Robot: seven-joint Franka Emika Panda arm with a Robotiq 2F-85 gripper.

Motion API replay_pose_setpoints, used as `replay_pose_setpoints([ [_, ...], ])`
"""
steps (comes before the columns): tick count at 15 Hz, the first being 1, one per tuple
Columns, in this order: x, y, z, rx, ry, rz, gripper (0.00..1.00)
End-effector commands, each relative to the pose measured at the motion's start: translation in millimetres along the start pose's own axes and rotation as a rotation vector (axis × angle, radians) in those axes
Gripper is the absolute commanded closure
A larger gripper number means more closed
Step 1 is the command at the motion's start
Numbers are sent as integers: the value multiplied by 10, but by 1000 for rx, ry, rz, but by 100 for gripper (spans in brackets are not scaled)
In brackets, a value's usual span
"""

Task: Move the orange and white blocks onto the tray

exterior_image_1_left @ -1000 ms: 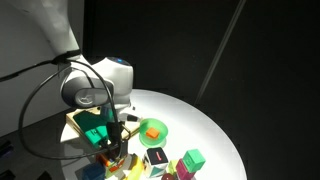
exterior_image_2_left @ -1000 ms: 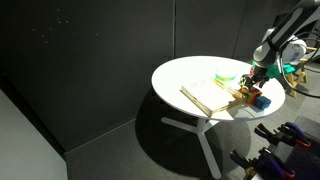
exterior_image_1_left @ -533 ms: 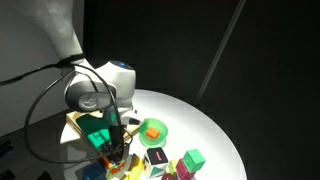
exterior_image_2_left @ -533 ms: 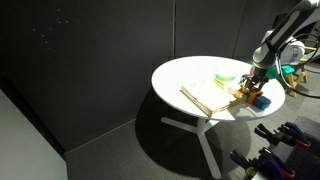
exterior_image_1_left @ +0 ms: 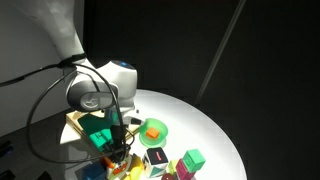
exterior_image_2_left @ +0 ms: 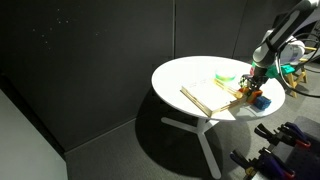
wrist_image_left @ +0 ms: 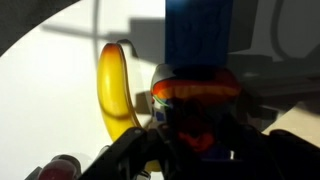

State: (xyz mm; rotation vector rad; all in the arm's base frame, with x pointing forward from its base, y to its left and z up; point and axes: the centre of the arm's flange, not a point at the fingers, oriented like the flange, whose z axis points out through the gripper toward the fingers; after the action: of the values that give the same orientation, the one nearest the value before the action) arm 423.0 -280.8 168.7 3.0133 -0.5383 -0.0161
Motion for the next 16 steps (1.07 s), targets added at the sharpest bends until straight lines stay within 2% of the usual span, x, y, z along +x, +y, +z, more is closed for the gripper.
replay_pose_setpoints([
  [1, 9, 43, -120, -19, -20, 21, 79],
  [7, -13, 33, -381, -49, -44, 30, 91],
  [16, 87, -153, -792, -56, -19, 14, 92],
])
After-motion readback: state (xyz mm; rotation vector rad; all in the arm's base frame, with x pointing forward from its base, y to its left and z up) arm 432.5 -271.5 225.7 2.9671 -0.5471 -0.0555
